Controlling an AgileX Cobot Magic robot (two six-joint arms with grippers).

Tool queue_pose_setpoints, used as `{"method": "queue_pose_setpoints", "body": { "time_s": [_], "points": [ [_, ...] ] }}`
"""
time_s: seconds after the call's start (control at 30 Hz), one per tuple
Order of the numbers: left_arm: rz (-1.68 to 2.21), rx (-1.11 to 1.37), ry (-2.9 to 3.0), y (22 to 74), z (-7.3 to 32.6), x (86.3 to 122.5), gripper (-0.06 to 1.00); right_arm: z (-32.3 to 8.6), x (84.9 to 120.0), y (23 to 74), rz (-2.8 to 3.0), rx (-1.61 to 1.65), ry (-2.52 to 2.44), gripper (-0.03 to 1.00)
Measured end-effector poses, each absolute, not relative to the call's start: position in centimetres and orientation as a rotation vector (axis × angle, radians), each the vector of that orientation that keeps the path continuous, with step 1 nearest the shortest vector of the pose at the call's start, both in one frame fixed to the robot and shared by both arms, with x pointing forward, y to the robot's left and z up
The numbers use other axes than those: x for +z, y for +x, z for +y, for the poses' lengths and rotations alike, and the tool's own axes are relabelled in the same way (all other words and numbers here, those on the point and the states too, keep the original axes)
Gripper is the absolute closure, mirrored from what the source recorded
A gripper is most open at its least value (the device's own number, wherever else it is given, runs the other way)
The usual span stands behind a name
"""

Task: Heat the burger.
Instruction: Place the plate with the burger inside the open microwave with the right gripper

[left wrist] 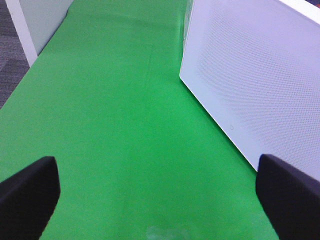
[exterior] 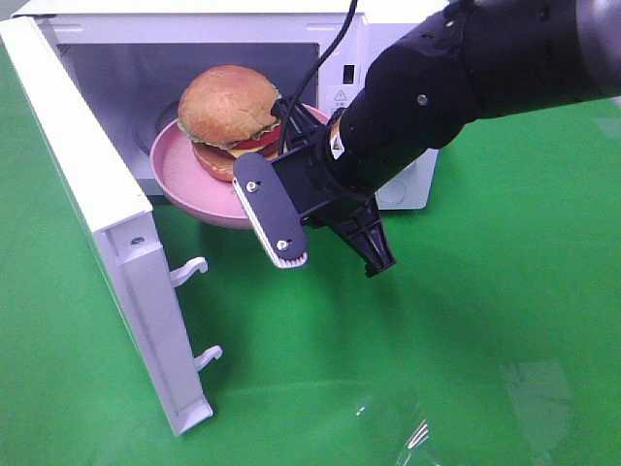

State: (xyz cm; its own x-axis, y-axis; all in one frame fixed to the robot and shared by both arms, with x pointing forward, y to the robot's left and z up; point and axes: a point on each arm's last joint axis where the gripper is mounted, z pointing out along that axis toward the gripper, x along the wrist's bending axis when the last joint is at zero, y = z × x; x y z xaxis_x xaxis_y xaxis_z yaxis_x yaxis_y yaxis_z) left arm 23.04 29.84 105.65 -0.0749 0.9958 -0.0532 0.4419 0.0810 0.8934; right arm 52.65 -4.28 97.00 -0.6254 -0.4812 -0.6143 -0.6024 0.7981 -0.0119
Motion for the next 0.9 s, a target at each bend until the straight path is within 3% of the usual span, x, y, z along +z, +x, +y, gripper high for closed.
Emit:
{"method": "queue_pose_setpoints", "body": {
  "time_s": [0.9],
  "points": [
    [1.62,0.948,1.454,23.0,29.8,105.7,-0.04,-0.5,95.7,56.9,2.411,0.27,-0.686,0.91]
  ]
}}
